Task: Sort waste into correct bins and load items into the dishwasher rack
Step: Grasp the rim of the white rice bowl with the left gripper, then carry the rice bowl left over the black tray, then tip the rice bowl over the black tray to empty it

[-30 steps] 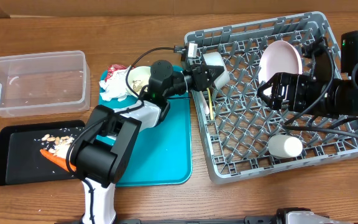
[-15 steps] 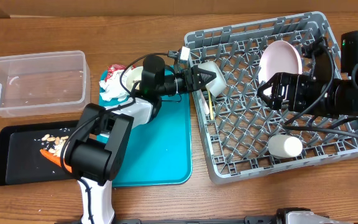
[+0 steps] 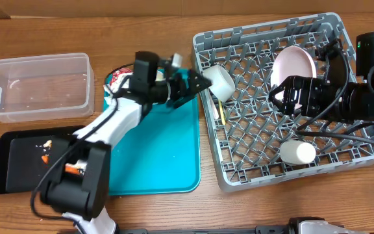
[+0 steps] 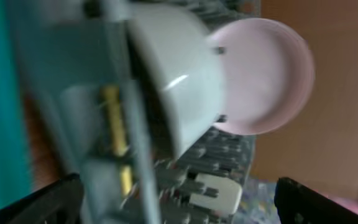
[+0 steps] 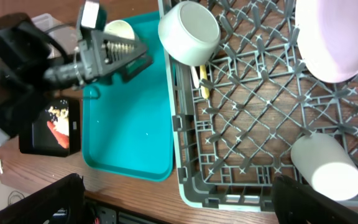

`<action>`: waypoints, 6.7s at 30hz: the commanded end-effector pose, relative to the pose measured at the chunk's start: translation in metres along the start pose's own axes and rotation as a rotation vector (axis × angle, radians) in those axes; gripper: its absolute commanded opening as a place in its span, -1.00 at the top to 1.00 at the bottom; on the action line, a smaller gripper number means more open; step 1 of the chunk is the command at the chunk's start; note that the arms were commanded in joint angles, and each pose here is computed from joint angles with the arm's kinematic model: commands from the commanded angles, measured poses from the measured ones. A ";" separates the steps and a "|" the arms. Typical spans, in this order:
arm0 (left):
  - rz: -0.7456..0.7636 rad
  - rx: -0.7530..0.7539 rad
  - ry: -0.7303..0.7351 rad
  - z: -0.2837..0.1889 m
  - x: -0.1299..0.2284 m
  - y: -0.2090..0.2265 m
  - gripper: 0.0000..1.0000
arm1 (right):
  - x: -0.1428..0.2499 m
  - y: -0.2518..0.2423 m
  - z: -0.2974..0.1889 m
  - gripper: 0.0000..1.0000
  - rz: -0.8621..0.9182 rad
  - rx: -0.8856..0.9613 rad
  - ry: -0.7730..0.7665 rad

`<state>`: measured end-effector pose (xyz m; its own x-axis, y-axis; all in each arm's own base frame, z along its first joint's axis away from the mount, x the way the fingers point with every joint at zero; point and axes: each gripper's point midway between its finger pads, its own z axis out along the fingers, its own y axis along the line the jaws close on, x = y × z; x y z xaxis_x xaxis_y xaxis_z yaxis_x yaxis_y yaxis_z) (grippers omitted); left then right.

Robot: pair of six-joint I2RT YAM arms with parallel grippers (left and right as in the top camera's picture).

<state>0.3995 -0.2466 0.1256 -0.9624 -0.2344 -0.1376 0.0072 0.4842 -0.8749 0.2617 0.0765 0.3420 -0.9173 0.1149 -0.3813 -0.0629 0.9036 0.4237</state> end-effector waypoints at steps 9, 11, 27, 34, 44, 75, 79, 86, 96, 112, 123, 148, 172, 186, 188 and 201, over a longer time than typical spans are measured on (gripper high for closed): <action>0.569 -0.267 -0.184 -0.072 -0.019 -0.013 -0.62 | 0.001 0.002 -0.002 -1.00 -0.010 -0.004 -0.009; 0.601 -0.406 -0.210 -0.078 -0.029 0.009 0.02 | 0.001 0.002 -0.002 -1.00 -0.010 -0.004 -0.009; 0.717 -0.742 -0.127 -0.064 -0.051 0.105 0.10 | 0.001 0.002 -0.002 -1.00 -0.010 -0.005 -0.009; 0.715 -0.738 -0.121 -0.050 -0.055 0.121 0.26 | 0.001 0.003 -0.002 -1.00 -0.011 -0.004 -0.008; 0.745 -0.710 -0.051 -0.031 -0.039 0.123 0.12 | 0.001 0.002 -0.002 -1.00 -0.010 -0.004 -0.009; 0.808 -0.664 0.116 -0.009 0.007 0.115 0.03 | 0.001 0.002 -0.002 -1.00 -0.011 -0.004 -0.009; 0.819 -0.723 0.102 -0.010 0.002 0.121 0.21 | 0.001 0.002 -0.002 -1.00 -0.011 -0.004 -0.009; 0.756 -0.763 0.064 -0.015 -0.003 0.125 0.92 | 0.001 0.002 -0.002 -1.00 -0.010 -0.004 -0.009; 0.532 -0.827 -0.053 -0.055 0.002 0.100 0.92 | 0.001 0.002 -0.002 -1.00 -0.011 -0.004 -0.009; 0.208 -0.680 -0.294 -0.178 0.057 0.001 0.91 | 0.001 0.002 -0.002 -1.00 -0.011 -0.004 -0.009; -0.013 -0.474 -0.364 -0.261 0.051 0.028 0.92 | 0.001 0.002 -0.002 -1.00 -0.011 -0.004 -0.009; 0.053 0.220 -0.869 -0.359 0.060 0.122 0.92 | 0.001 0.002 -0.002 -1.00 -0.010 -0.004 -0.009; -0.031 0.257 -0.893 -0.362 0.065 0.129 0.92 | 0.001 0.002 -0.002 -1.00 -0.010 -0.005 -0.009; -0.031 0.257 -0.894 -0.366 0.062 0.129 0.92 | 0.001 0.002 -0.002 -0.99 -0.010 -0.005 -0.009; -0.009 0.243 -0.894 -0.366 0.062 0.130 0.92 | 0.001 0.002 -0.002 -1.00 -0.010 -0.005 -0.009; 0.021 0.294 -0.761 -0.333 0.061 0.101 0.92 | 0.001 0.003 -0.002 -1.00 -0.010 -0.005 -0.009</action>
<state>0.2449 0.0912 0.1627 -0.4671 -0.8466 -0.2552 0.0911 0.2410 -0.9662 0.2615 0.0765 0.3414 -0.9182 0.1153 -0.3791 -0.0614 0.9038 0.4236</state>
